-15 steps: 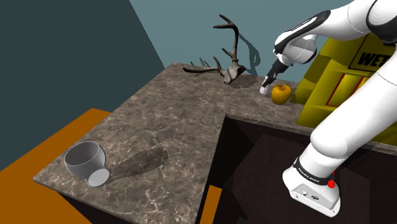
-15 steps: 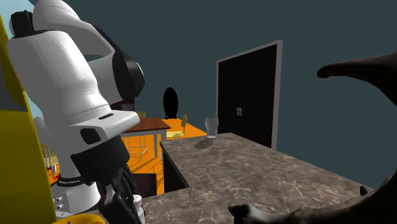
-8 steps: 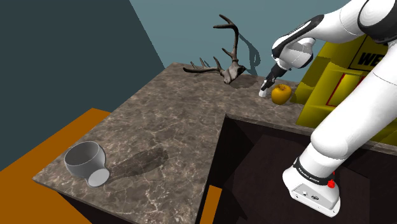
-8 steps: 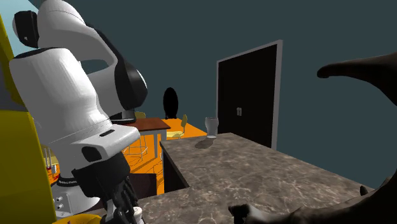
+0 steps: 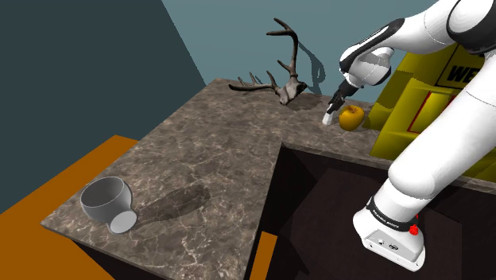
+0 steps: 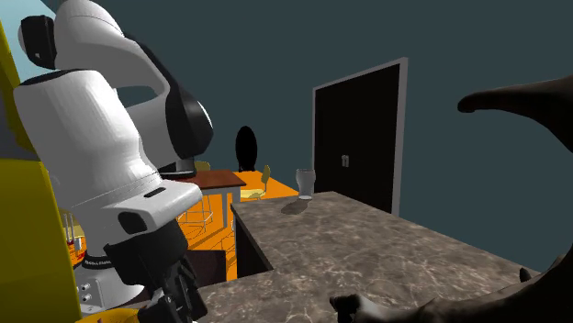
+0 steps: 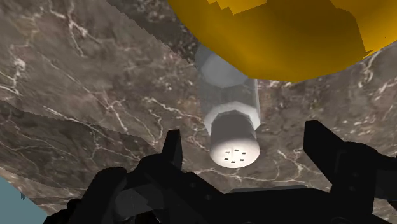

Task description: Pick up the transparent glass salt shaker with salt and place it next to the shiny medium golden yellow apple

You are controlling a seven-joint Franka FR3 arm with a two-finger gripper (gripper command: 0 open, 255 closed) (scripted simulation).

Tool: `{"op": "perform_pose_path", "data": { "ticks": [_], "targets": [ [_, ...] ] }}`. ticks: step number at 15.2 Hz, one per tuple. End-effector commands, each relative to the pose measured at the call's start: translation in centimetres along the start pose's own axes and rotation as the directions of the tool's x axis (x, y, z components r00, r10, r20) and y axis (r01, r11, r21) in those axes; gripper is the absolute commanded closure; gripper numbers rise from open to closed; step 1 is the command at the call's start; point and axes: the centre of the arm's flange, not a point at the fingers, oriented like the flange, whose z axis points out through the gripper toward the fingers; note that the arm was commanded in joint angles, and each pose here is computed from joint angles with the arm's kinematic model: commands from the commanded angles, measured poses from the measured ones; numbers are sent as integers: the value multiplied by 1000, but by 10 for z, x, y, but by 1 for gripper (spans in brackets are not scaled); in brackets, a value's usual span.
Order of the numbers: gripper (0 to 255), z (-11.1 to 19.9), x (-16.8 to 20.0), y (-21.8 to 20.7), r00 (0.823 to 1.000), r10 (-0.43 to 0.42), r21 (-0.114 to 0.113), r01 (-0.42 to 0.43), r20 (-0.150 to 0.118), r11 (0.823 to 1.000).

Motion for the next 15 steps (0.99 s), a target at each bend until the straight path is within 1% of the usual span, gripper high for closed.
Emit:
{"op": "perform_pose_path", "data": {
  "ticks": [1,3,7,15],
  "targets": [
    [0,0,0,0,1000,0,0,0,0,1000],
    [0,0,0,0,1000,0,0,0,0,1000],
    [0,-50,0,0,1000,0,0,0,0,1000],
    [0,-50,0,0,1000,0,0,0,0,1000]
  ]
}}
